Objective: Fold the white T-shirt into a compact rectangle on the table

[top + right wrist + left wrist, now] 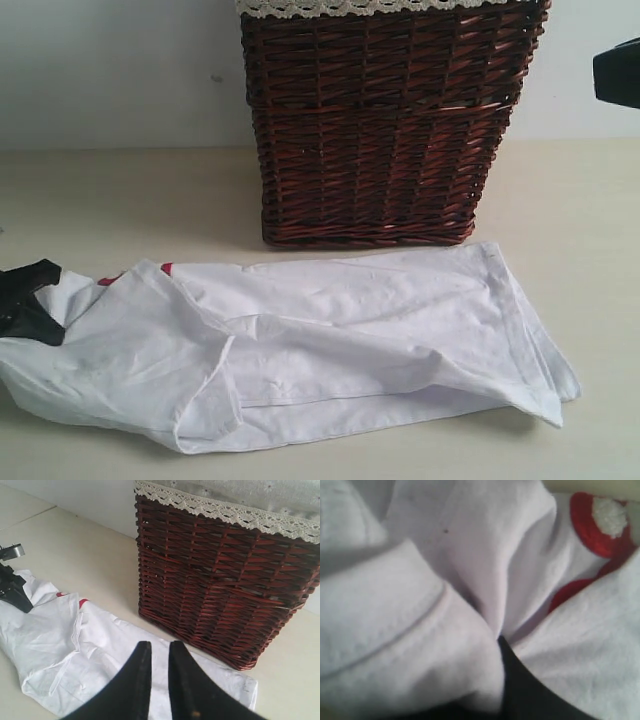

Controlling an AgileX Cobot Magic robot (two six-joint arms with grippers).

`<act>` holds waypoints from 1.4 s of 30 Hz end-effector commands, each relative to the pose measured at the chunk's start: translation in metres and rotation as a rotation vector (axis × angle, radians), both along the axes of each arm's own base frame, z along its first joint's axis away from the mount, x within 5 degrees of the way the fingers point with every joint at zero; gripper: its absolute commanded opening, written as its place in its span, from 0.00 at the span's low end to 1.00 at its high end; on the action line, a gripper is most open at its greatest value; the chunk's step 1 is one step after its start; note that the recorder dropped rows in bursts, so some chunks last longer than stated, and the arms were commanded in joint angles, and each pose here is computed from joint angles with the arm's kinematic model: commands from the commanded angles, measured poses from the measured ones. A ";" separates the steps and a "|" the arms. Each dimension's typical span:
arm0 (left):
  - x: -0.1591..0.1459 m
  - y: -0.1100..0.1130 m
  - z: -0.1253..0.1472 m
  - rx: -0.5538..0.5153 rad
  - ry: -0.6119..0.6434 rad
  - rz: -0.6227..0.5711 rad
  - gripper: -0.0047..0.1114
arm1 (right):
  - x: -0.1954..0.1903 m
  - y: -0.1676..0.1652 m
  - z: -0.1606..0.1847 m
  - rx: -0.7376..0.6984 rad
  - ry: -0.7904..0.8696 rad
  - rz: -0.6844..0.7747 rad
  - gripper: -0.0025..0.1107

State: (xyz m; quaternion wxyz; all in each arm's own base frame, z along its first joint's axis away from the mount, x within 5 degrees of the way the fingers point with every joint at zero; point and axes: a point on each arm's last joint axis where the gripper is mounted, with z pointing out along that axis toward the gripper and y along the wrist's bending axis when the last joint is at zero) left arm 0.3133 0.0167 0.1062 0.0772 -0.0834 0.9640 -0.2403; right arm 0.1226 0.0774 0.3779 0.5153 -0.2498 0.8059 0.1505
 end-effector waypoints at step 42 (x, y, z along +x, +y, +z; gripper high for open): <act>-0.042 -0.281 0.129 0.089 -0.416 -0.353 0.09 | -0.005 0.000 0.002 0.026 0.024 0.018 0.15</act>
